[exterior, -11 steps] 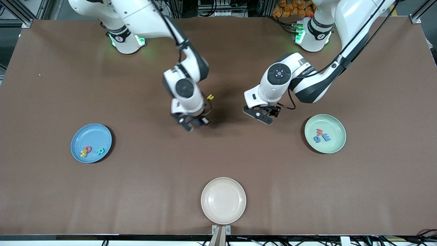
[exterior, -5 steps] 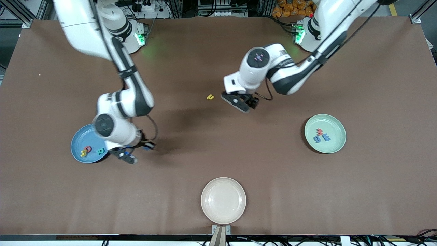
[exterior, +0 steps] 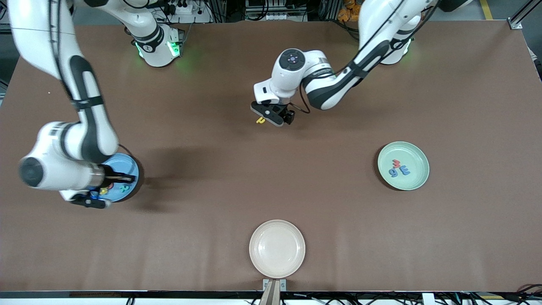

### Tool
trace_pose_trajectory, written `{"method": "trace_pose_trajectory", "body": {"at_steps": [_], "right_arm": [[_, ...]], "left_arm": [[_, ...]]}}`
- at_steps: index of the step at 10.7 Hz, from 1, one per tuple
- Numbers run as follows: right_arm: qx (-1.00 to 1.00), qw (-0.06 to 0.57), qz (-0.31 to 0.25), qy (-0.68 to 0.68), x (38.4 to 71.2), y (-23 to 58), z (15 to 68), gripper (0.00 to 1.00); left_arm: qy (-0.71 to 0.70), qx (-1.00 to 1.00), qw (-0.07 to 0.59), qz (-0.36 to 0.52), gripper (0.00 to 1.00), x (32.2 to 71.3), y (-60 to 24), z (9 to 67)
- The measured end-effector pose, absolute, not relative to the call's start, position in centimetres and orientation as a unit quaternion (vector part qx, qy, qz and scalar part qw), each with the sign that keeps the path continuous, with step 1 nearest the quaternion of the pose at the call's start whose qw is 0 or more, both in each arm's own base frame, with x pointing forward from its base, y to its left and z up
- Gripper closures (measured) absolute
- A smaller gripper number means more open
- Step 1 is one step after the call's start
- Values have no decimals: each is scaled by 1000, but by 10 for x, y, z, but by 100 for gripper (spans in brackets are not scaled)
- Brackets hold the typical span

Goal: Sort uppercase to blue plate, lowercase to green plate
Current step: 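Drop the M on the blue plate while the left gripper reaches the d, then grasp the yellow d with the left gripper while the right gripper retracts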

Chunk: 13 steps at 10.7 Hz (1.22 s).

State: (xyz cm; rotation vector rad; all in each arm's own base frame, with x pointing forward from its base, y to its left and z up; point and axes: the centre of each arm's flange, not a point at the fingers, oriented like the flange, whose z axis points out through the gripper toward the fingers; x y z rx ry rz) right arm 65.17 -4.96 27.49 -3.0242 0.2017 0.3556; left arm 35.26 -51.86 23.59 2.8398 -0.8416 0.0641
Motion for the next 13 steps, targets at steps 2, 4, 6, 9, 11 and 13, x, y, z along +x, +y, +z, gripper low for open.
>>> {"method": "trace_pose_trajectory", "body": {"at_steps": [2,4,6,9,11,13], "right_arm": [[-986,49,144,63,642,-83,278,66],[-984,51,156,64,639,-85,279,43],[-984,51,160,62,639,-83,279,16],[-985,44,157,56,641,-83,283,0],[-986,36,157,49,642,-81,284,0],[-986,30,158,42,638,-79,287,0]], "left_arm": [[-279,957,78,28,0,344,-535,215],[-268,960,78,33,0,342,-552,209],[-263,961,72,37,0,345,-558,200],[-270,960,60,38,3,337,-566,184],[-280,958,52,33,6,326,-570,172],[-284,957,48,30,7,320,-572,165]]}}
